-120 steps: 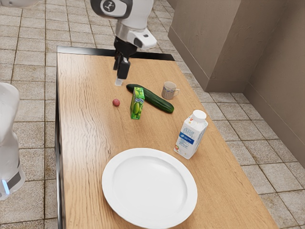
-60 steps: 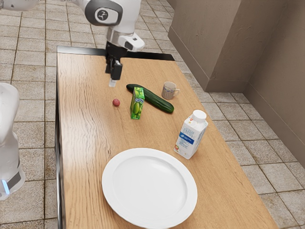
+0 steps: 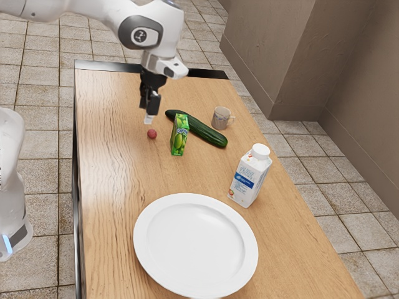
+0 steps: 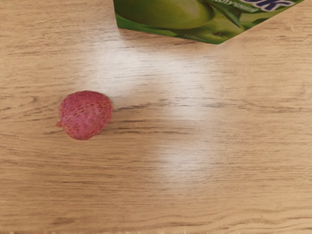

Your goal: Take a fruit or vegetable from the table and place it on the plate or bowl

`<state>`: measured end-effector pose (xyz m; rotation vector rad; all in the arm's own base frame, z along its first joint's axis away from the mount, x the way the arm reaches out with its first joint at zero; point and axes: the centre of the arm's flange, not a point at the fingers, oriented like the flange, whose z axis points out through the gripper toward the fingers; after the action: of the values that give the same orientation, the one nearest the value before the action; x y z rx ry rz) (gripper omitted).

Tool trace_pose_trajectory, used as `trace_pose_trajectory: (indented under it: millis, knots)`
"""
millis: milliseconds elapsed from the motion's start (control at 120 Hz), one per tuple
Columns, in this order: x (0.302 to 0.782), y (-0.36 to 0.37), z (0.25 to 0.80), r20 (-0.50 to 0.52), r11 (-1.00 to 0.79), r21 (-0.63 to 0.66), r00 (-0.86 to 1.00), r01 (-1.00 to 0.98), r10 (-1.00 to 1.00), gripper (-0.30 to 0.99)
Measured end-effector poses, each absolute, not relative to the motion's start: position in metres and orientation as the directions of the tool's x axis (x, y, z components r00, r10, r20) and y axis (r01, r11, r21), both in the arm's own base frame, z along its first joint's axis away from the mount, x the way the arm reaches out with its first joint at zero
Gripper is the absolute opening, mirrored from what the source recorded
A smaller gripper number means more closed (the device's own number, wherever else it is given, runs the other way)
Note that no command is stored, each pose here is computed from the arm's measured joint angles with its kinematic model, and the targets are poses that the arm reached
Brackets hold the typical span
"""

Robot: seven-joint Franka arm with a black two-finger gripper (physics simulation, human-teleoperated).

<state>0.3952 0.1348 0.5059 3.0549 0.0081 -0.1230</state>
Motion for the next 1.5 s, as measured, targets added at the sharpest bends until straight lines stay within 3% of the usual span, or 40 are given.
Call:
trace_pose_trajectory:
  millis: [800, 1500]
  knots:
    - [0.408, 0.176, 0.447, -0.169, -0.991, 0.118, 0.985, 0.059, 0.039, 0.69]
    - [0.43, 0.177, 0.419, -0.126, -0.988, 0.15, 0.992, 0.043, 0.024, 0.67]
